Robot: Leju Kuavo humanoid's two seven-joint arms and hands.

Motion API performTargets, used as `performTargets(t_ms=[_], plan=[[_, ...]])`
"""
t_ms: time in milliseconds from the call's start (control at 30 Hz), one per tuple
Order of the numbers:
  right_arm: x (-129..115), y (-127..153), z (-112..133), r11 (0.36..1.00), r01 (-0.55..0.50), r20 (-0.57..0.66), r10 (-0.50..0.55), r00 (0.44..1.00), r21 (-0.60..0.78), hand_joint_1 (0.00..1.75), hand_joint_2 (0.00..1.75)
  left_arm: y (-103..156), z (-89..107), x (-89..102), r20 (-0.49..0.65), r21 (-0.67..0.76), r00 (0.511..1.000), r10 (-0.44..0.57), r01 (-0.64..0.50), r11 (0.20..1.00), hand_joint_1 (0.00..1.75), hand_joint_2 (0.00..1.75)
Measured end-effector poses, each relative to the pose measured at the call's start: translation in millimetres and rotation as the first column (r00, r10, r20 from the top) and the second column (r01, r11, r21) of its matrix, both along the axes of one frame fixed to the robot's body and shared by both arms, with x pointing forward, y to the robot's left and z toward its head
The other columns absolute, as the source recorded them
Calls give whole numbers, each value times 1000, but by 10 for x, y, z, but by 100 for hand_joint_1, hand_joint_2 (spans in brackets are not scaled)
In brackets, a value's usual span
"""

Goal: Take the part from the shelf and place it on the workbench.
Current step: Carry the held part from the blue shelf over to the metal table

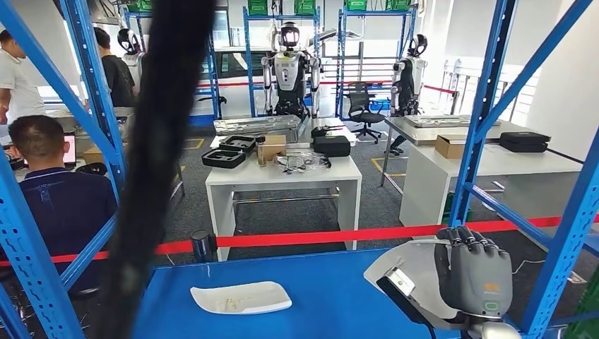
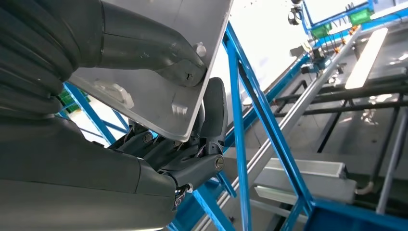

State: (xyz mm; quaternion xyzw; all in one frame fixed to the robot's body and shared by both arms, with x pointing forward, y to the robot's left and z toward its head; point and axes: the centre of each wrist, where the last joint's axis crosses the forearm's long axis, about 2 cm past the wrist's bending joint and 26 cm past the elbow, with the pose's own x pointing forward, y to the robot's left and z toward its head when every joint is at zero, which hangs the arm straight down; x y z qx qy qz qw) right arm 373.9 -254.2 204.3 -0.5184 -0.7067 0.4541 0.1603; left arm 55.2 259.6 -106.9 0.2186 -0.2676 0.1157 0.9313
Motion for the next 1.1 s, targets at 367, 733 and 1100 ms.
performTargets(t_ms=[367,733,1100], plan=[[-150,-187,-68,998,-44,-44,46,998,41,140,175,-69,3,-20,-24,-11,1000,-2,2,1000,0,0],[-202,-249,-78,999,-28,-1,28,1000,27,140,175,-132,8,-28,-57,-20,998,-10,9,1000,0,0],[-181,-243,-46,999,-33,23,33,999,12,140,175,-121,12,1,-49,-9,999,14,-14,1000,0,0]])
